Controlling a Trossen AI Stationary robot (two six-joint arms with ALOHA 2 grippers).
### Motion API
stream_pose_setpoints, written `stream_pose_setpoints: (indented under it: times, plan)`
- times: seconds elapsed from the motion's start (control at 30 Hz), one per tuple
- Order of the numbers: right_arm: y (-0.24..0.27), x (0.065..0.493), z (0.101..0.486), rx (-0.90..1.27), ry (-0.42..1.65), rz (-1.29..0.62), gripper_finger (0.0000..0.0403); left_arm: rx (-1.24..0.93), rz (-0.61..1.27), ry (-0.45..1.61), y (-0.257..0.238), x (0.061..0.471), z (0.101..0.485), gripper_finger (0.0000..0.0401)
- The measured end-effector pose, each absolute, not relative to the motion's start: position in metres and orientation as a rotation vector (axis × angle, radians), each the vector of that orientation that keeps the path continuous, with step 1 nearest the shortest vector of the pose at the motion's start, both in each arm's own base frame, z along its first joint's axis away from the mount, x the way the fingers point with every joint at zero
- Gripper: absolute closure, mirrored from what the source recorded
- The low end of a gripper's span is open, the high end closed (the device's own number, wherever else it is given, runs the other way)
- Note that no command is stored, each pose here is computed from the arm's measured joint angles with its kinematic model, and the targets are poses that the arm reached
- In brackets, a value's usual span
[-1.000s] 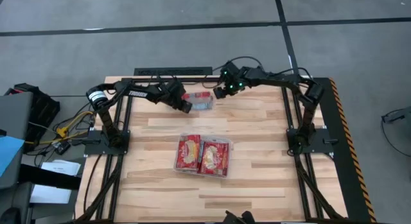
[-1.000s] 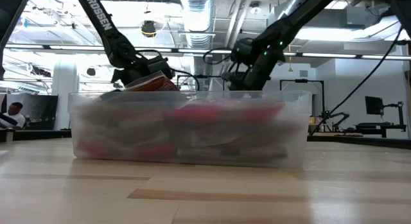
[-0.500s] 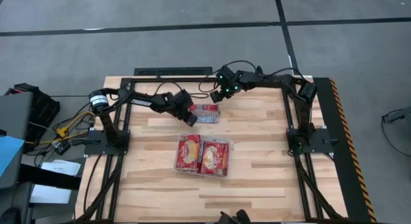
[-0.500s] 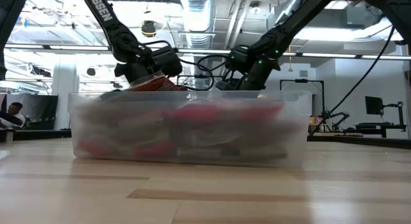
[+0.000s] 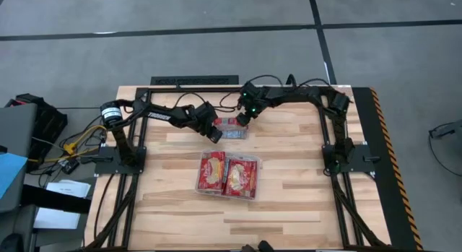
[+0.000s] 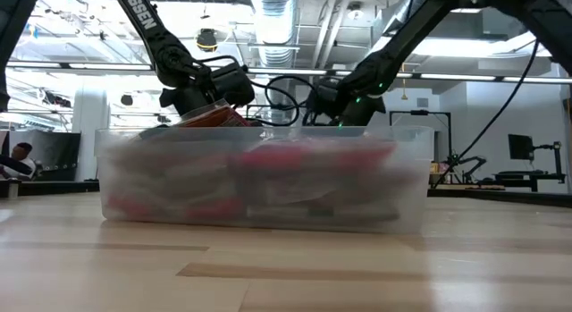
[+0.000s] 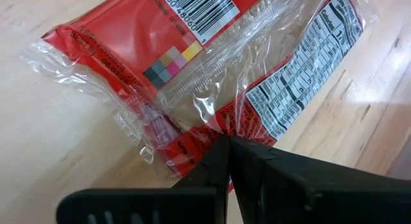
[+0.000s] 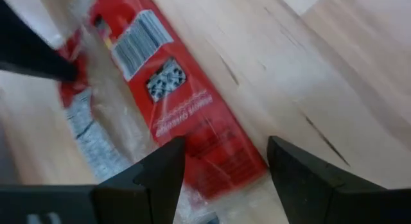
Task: Sort popcorn bags into baskets
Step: Put the red popcorn bag into the transparent bin
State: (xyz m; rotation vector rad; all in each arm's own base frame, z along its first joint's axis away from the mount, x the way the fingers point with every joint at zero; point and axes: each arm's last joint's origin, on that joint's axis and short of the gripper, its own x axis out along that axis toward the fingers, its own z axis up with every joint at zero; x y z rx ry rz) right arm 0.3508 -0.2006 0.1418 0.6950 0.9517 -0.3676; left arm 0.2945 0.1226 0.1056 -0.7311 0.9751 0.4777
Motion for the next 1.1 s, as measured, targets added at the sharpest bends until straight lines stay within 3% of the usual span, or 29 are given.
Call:
stream_pose_setpoints:
  times: [0.3, 0.57, 0.7, 0.87, 1.1]
  plan:
    - [-0.186, 0.362, 0.136, 0.638, 0.986, -0.236, 0.0176, -0.719, 0.477, 0.975, 0.119, 0.296, 0.106, 0.0401]
    - [-0.166, 0.369, 0.13, 0.7, 1.047, -0.078, 0.0255, -0.738, 0.499, 0.956, 0.119, 0.297, 0.106, 0.0401]
    - [-0.16, 0.371, 0.13, 0.675, 1.066, -0.083, 0.0301, -0.734, 0.506, 0.948, 0.12, 0.297, 0.106, 0.0401]
    - [-0.162, 0.368, 0.132, 0.746, 1.08, -0.144, 0.0386, -0.738, 0.506, 0.917, 0.122, 0.298, 0.107, 0.0401]
    - [-0.176, 0.359, 0.15, 0.845, 1.024, -0.249, 0.0398, -0.741, 0.497, 0.878, 0.134, 0.285, 0.153, 0.04]
